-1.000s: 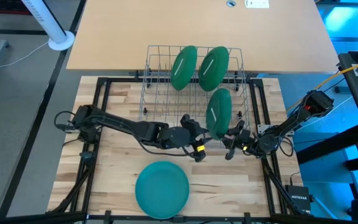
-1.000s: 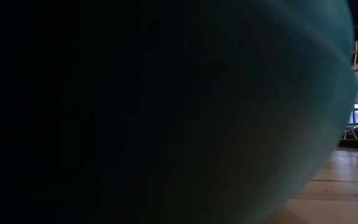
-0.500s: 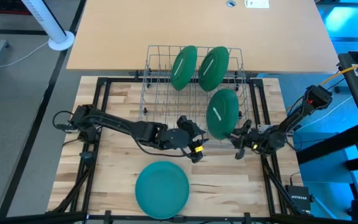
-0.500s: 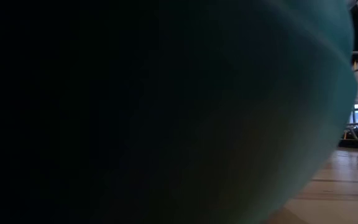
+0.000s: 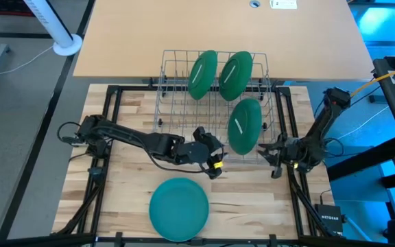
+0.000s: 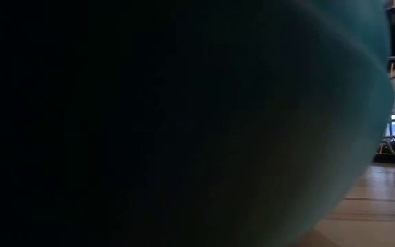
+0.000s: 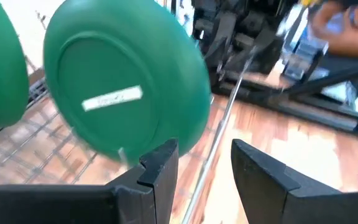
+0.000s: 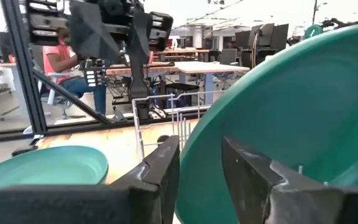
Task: Sort dishes
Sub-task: Put the green plate in the dish rack, then put the top blue plate into the dish rack
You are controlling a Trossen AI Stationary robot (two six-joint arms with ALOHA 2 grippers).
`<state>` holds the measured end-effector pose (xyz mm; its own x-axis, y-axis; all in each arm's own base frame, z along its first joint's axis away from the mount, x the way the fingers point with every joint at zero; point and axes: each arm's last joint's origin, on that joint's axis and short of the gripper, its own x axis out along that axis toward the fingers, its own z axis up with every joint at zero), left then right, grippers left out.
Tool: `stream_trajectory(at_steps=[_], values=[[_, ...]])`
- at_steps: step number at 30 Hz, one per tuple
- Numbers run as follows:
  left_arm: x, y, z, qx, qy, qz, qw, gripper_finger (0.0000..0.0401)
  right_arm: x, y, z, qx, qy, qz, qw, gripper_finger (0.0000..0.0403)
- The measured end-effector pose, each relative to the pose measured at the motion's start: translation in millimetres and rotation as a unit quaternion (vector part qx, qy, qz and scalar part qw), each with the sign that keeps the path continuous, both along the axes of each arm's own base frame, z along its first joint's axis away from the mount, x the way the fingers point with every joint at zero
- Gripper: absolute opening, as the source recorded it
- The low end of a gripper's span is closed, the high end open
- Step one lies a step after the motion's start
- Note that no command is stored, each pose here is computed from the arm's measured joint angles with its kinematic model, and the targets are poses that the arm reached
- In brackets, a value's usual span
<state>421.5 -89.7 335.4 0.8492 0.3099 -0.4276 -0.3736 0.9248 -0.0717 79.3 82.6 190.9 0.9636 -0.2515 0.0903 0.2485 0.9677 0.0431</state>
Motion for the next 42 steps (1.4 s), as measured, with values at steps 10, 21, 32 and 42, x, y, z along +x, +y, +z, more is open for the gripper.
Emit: stream_trajectory(at_steps=[10,21,32,42], values=[[-44,-17,19,-0.067,0.072,-0.033,0.995,0.014,-20,10,2,-0.004,0.007,0.074,0.997,0.0122],[-112,-59,6,-0.279,0.265,0.052,0.921,0.014,-30,23,5,-0.022,-0.042,0.253,0.966,0.0122],[-153,-96,-7,-0.322,0.277,0.217,0.879,0.014,-33,30,6,-0.039,-0.086,0.37,0.924,0.0122],[-169,-116,-82,-0.305,0.269,0.295,0.865,0.014,-32,32,5,-0.034,-0.077,0.375,0.923,0.0122]])
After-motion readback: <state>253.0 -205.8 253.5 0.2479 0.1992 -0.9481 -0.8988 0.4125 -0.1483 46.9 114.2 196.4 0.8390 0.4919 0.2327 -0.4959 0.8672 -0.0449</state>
